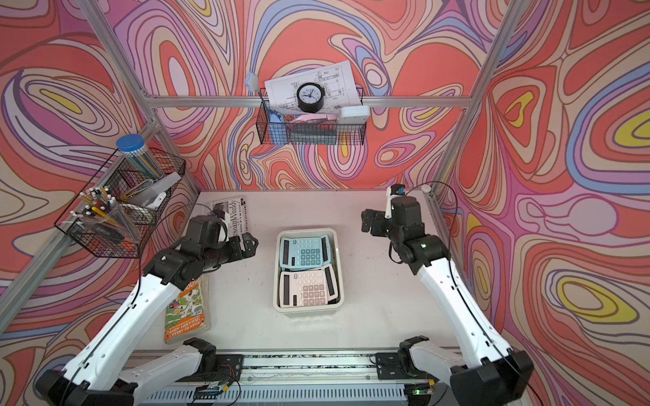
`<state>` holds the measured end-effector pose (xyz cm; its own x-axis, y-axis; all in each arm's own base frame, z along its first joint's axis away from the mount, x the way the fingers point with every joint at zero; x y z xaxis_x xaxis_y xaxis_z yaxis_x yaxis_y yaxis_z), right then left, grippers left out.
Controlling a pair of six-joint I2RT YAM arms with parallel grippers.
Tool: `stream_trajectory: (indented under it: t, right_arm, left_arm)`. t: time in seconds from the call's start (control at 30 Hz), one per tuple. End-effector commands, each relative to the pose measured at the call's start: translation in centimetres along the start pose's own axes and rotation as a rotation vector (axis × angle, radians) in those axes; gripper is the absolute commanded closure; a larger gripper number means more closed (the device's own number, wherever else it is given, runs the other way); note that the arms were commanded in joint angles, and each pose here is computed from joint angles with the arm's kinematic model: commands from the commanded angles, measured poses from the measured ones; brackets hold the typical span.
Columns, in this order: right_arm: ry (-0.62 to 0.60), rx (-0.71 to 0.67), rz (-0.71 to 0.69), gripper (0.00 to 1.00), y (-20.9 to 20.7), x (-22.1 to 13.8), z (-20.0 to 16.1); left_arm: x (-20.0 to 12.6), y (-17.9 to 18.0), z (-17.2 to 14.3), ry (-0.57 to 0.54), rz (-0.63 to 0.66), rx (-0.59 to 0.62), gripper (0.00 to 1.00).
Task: Put the calculator in the storage box
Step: Reset both arms
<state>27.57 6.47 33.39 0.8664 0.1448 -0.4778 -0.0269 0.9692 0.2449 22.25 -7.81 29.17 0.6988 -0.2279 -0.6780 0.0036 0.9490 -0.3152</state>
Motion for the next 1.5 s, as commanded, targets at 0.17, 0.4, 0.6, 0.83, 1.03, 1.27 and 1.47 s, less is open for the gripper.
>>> stream_trajectory:
  t: [0.17, 0.4, 0.6, 0.83, 1.03, 1.27, 1.47]
  right_arm:
    - [-0.234, -0.019, 0.090, 0.02, -1.4, -4.0, -3.4]
    - [-0.349, -0.010, 0.126, 0.02, -2.1, -7.7, -4.5]
    - [-0.246, -0.003, 0.054, 0.02, -3.1, -5.7, -7.1]
    - [-0.296, -0.013, -0.065, 0.02, -4.1, -1.2, -7.5]
    - [-0.345, -0.048, -0.178, 0.02, -5.4, 2.6, -8.0]
    - [-0.360, -0.013, -0.263, 0.02, -8.3, 5.7, -9.9]
    - [-0.380, 0.015, -0.296, 0.02, -10.6, 6.7, -11.8]
  left_arm:
    - [-0.6, 2.0, -4.7, -0.198, -0.129, 0.005, 0.01]
    - [-0.1, 3.9, -9.5, -0.193, -0.197, -0.051, 0.01]
    - [1.0, 4.9, -9.1, -0.265, -0.084, -0.010, 0.01]
    - [5.6, 3.7, -4.6, -0.241, 0.000, 0.101, 0.01]
    - [8.0, 6.7, -1.9, -0.299, 0.040, 0.081, 0.01]
    - [9.3, 10.6, -3.0, -0.320, 0.147, 0.101, 0.02]
    - [9.5, 11.8, -3.3, -0.371, 0.175, 0.134, 0.01]
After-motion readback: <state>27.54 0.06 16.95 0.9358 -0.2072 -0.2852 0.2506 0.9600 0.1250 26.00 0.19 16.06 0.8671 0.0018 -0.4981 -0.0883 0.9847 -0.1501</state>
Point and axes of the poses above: each gripper's point midway between its finger pads, its own x axis out along the fingers, its own y axis along the line the jaws close on, z = x × y, the point moved 8 cm from there along -x, back along the fingers, and after that the axes turned 3 degrees about x, right-handed, at the moved point
